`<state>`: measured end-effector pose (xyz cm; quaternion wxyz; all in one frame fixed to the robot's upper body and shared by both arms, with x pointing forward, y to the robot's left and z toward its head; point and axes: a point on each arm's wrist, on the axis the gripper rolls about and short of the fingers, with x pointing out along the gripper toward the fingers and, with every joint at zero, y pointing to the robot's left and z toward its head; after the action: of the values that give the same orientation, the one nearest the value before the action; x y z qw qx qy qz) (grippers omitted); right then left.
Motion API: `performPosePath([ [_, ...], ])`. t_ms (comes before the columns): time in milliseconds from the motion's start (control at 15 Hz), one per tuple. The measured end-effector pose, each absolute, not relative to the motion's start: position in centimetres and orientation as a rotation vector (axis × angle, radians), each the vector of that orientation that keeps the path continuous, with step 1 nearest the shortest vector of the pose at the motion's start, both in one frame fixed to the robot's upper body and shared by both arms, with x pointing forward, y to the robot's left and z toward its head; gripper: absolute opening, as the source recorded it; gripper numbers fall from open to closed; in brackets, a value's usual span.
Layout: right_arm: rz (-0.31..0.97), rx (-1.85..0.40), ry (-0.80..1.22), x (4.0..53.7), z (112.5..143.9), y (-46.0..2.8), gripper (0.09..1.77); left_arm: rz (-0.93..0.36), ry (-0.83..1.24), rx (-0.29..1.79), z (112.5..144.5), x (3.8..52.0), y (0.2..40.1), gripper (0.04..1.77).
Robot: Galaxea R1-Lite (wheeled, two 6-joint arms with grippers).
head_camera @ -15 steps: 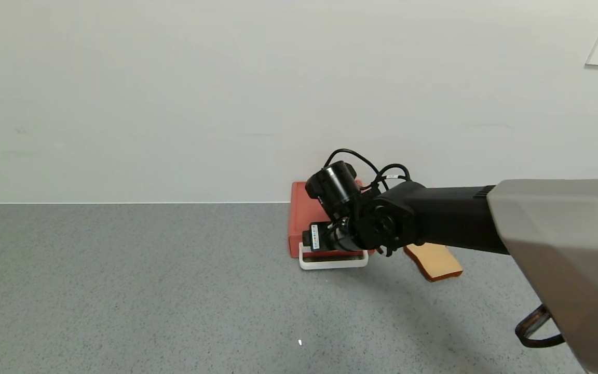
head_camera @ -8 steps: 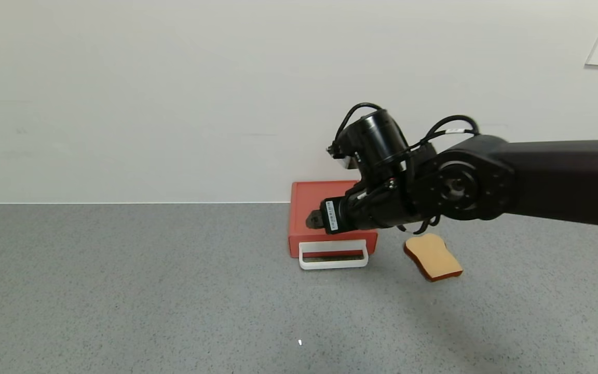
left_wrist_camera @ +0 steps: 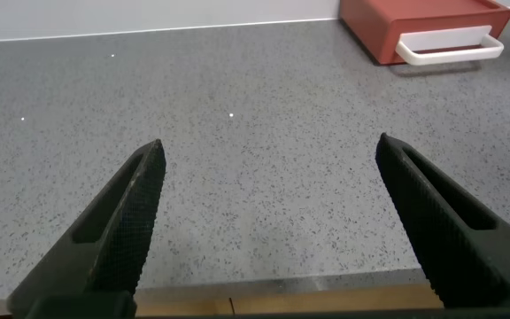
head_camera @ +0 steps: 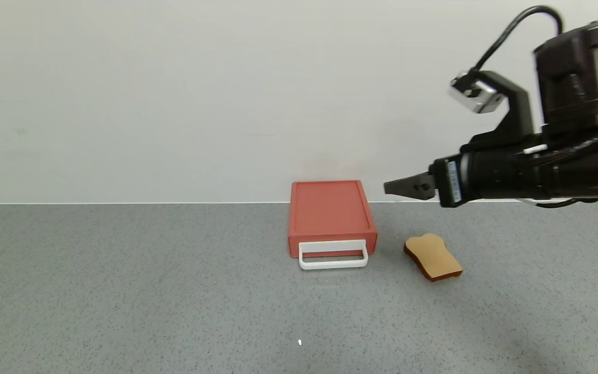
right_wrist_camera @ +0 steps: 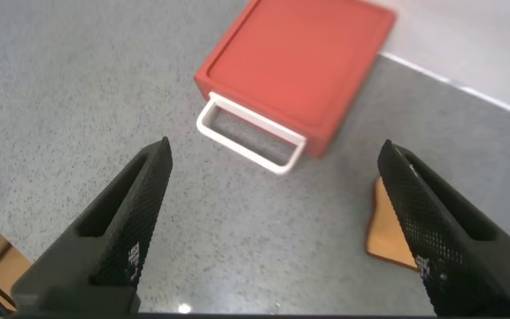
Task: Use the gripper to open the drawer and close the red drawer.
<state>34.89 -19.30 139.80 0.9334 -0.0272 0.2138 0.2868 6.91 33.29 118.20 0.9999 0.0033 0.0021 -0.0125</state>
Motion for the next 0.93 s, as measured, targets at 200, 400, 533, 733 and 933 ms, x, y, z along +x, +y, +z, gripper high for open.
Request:
performPosePath([
  [200, 0.545, -0.042, 0.344, 30.6, 141.6, -23.4, 1.71, -0.024, 0.004, 0.005, 118.2, 6.9, 33.3, 1.72],
  [400, 0.502, -0.026, 0.260, 25.6, 142.5, -26.7, 1.71, -0.023, 0.003, 0.005, 118.2, 6.9, 33.3, 1.72],
  [533, 0.464, -0.017, 0.213, 22.2, 142.2, -28.7, 1.71, -0.023, 0.003, 0.004, 118.2, 6.9, 33.3, 1.72],
  [733, 0.356, -0.005, 0.151, 17.7, 141.0, -31.2, 1.71, -0.021, 0.001, 0.003, 118.2, 6.9, 33.3, 1.72],
  [933, 0.213, 0.002, 0.116, 13.4, 139.5, -32.8, 1.71, -0.021, 0.001, 0.002, 118.2, 6.9, 33.3, 1.72],
])
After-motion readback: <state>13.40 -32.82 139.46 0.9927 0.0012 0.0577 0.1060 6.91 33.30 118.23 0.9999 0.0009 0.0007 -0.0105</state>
